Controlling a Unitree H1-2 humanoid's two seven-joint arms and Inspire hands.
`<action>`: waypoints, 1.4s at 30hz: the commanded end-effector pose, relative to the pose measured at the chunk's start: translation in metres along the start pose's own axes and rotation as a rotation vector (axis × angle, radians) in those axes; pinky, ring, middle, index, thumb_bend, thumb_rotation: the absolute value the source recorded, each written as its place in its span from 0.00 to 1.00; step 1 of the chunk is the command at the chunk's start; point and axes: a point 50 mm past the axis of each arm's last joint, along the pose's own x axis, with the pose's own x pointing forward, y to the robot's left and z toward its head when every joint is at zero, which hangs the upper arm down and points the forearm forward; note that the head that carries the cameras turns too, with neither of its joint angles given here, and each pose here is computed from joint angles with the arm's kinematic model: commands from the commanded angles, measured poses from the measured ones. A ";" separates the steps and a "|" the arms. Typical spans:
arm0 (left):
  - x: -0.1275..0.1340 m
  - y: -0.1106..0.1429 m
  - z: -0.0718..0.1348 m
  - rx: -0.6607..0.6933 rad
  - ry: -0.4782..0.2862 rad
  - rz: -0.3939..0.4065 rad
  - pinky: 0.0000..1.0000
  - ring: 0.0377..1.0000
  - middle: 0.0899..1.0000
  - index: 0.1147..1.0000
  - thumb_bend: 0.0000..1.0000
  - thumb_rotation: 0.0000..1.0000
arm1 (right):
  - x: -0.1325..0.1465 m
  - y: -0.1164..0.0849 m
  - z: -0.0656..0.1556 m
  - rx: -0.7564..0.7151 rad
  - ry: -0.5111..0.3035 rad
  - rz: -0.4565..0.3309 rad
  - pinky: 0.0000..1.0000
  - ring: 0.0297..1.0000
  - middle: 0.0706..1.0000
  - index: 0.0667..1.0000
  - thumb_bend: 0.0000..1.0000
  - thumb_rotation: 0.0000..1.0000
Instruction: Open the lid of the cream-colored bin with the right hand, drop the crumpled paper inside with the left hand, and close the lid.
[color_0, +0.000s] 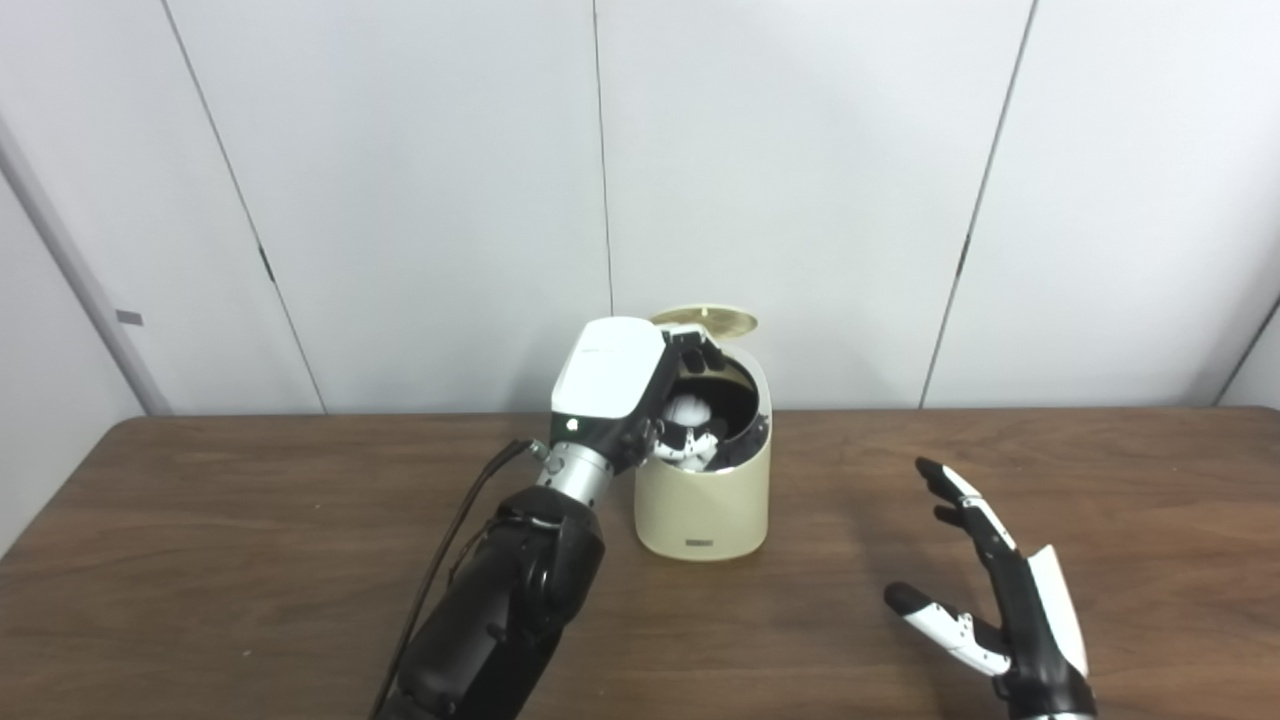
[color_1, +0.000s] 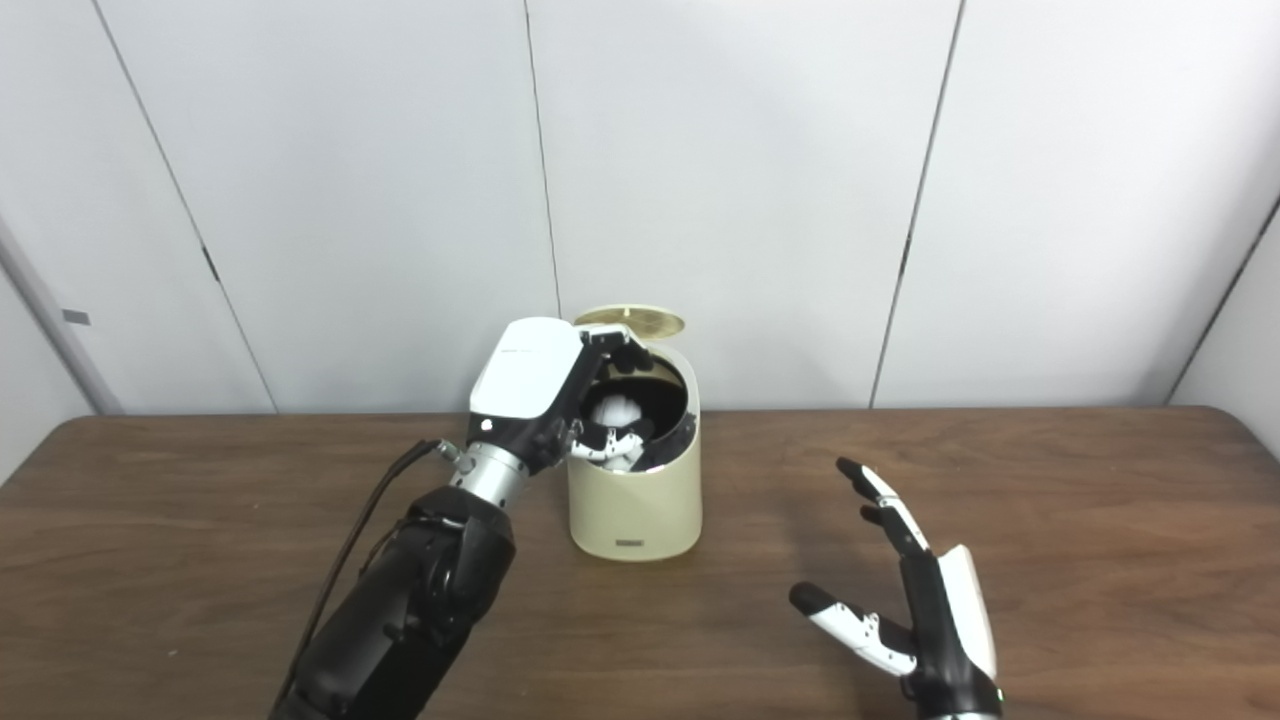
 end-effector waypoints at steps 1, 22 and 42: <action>0.015 0.016 0.012 0.011 -0.052 0.054 0.45 0.51 0.55 0.54 1.00 0.09 | -0.011 0.021 -0.001 0.049 0.031 0.005 0.81 0.86 0.87 0.85 0.86 0.81; -0.005 0.025 0.013 0.015 -0.071 0.088 0.42 0.48 0.51 0.53 1.00 0.07 | -0.009 0.020 -0.001 0.045 0.032 0.005 0.80 0.86 0.87 0.86 0.88 0.82; -0.069 0.053 0.014 -0.007 -0.112 0.219 0.37 0.43 0.47 0.45 0.97 0.00 | -0.008 0.017 -0.005 0.053 0.029 0.009 0.80 0.86 0.86 0.86 0.89 0.81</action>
